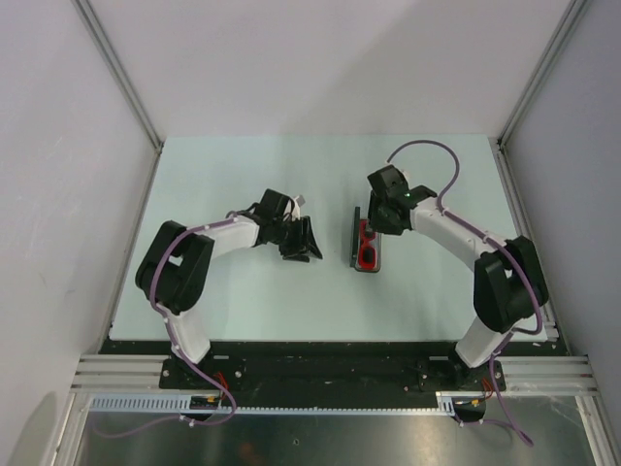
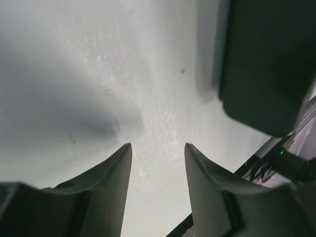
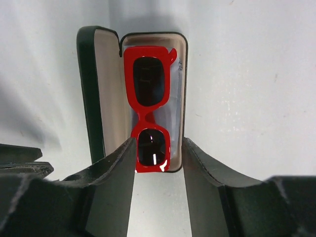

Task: Organize the sunglasses
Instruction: Adjust the sunglasses in the sunglasses case, then close the opened sunglasses case at the center of the board.

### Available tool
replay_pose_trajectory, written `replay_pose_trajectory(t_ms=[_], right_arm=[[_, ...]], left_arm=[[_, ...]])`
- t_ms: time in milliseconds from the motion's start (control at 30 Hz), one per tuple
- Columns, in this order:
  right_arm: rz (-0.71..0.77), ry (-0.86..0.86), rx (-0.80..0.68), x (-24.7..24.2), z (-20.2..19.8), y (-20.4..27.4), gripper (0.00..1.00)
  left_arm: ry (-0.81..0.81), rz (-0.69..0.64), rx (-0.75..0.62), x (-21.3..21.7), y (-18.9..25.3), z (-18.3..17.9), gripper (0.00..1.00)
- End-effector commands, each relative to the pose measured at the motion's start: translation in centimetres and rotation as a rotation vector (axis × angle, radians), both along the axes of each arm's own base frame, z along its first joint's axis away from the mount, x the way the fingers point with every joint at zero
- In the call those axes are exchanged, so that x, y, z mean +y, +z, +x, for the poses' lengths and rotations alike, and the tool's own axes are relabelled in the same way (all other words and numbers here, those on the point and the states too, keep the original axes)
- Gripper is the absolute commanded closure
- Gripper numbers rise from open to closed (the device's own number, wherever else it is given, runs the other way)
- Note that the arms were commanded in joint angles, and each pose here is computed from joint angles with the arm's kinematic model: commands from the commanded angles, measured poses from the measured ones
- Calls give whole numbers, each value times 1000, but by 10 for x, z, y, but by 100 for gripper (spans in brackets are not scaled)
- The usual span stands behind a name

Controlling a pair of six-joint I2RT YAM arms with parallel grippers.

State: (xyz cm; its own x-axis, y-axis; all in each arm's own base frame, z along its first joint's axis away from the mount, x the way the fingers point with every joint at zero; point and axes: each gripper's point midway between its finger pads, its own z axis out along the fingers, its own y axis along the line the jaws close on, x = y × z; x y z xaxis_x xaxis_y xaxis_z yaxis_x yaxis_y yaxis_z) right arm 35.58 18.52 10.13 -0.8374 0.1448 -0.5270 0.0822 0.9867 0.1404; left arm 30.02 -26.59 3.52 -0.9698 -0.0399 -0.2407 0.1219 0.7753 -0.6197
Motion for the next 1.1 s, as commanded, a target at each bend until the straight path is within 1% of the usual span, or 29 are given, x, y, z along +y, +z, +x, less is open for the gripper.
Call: replay_pose_trajectory(t_ms=[0,33,100,133,200,233,333,367,400,467,533,600,700,867,1000,1067], right_arm=[[67,12,-80,2,-1,43,50],[85,27,-100,6,0,49,49],[137,61,-127,17,-3,64,47],[160,72,-149,23,-1,69,46],[191,116,-164,36,-3,76,44],[194,121,-163,38,-4,76,43],[158,74,-128,27,-5,64,43],[145,41,-123,21,-4,62,43],[137,14,-107,12,-3,58,47],[153,6,-101,7,-3,60,49],[163,33,-118,7,-1,64,47],[198,103,-126,18,-1,68,43],[254,171,-108,36,-2,64,43],[257,185,-47,49,-1,38,42],[254,177,-15,53,2,22,48],[253,172,-8,53,3,17,49]], left_arm=[[-30,-102,-181,-15,69,26,44],[-29,-104,-198,-16,75,29,38],[-23,-113,-234,-17,87,36,34],[-23,-115,-241,-18,90,37,30],[-28,-125,-247,-22,94,41,26],[-40,-138,-250,-25,96,41,23],[-95,-169,-284,-40,103,43,20],[-127,-187,-286,-48,105,39,19],[-140,-196,-301,-52,110,41,19],[-159,-201,-301,-60,106,41,19],[-164,-214,-311,-65,109,43,19],[-156,-209,-310,-67,106,47,19],[-128,-186,-320,-65,104,52,22],[-79,-145,-322,-57,97,55,25],[-52,-116,-326,-48,93,55,27],[-34,-100,-329,-43,90,57,27]])
